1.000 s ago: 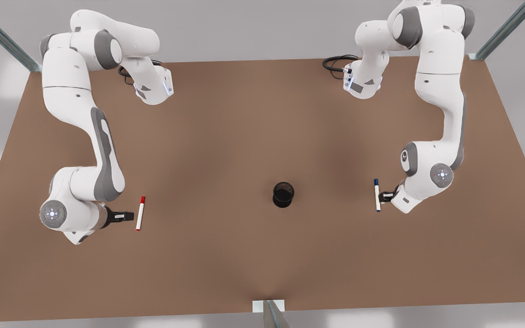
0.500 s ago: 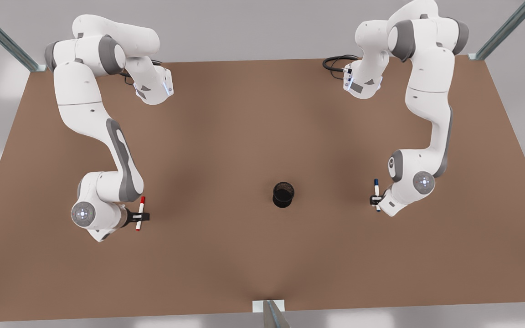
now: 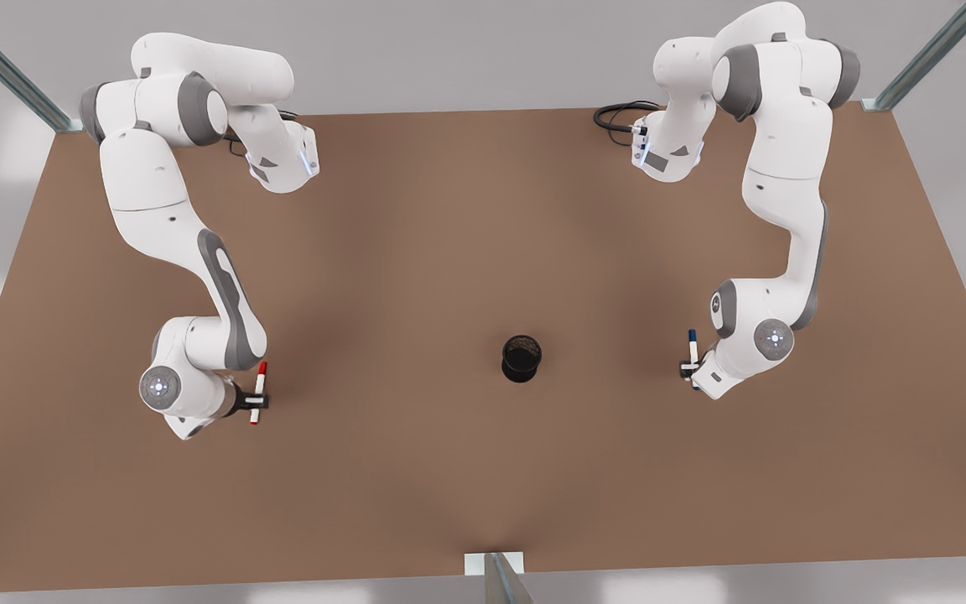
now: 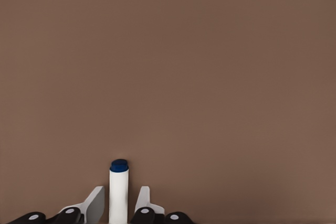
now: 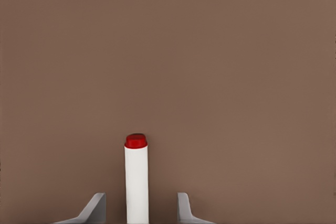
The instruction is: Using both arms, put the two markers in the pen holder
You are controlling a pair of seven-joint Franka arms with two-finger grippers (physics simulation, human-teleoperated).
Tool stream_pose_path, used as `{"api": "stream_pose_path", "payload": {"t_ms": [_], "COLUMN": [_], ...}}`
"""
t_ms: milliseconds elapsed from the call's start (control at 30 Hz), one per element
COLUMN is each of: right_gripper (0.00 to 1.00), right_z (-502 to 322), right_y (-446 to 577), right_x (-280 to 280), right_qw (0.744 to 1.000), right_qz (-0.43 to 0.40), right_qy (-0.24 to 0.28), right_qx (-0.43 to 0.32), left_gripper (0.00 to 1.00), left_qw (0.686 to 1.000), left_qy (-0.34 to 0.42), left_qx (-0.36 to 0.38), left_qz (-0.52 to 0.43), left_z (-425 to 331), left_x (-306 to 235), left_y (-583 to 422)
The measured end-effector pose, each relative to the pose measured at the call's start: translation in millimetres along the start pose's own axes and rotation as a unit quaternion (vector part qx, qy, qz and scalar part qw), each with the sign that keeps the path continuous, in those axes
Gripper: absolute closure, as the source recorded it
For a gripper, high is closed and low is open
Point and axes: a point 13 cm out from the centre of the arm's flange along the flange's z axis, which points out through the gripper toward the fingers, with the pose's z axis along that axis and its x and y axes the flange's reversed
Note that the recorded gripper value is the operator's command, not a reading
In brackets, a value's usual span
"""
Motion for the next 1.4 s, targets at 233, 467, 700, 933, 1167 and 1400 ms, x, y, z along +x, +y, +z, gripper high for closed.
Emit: {"api": "stream_pose_path", "payload": {"t_ms": [233, 467, 700, 933, 1167, 1400], "right_gripper": [0.49, 0.72, 0.79, 0.79, 0.79, 0.79], "right_z": [2.3, 13.6, -0.9, -128.5, -230.5, -282.7], "right_y": [3.1, 3.1, 20.0, 83.8, 277.5, 460.1], "right_x": [-9.5, -10.9, -18.1, -33.3, -2.1, 41.4], "right_qw": [1.000, 1.000, 1.000, 0.994, 0.970, 0.931], "right_qz": [-0.001, 0.001, -0.012, -0.058, -0.174, -0.240], "right_qy": [-0.011, -0.011, -0.024, -0.087, -0.140, -0.229], "right_qx": [0.000, 0.000, -0.007, -0.031, -0.094, -0.155], "left_gripper": [0.59, 0.68, 0.73, 0.77, 0.79, 0.79], "left_qw": [1.000, 1.000, 1.000, 1.000, 1.000, 1.000], "left_qy": [0.004, 0.003, 0.003, 0.001, -0.004, -0.021], "left_qx": [0.000, 0.000, -0.001, -0.002, -0.003, -0.003], "left_qz": [0.002, 0.004, 0.003, -0.001, -0.005, -0.005], "left_z": [6.1, 6.4, 6.4, 5.5, -1.6, -41.2], "left_x": [1.4, 0.9, 0.6, -0.3, -3.5, -11.6], "left_y": [0.1, 0.1, 0.5, -0.3, 0.7, 5.5]}}
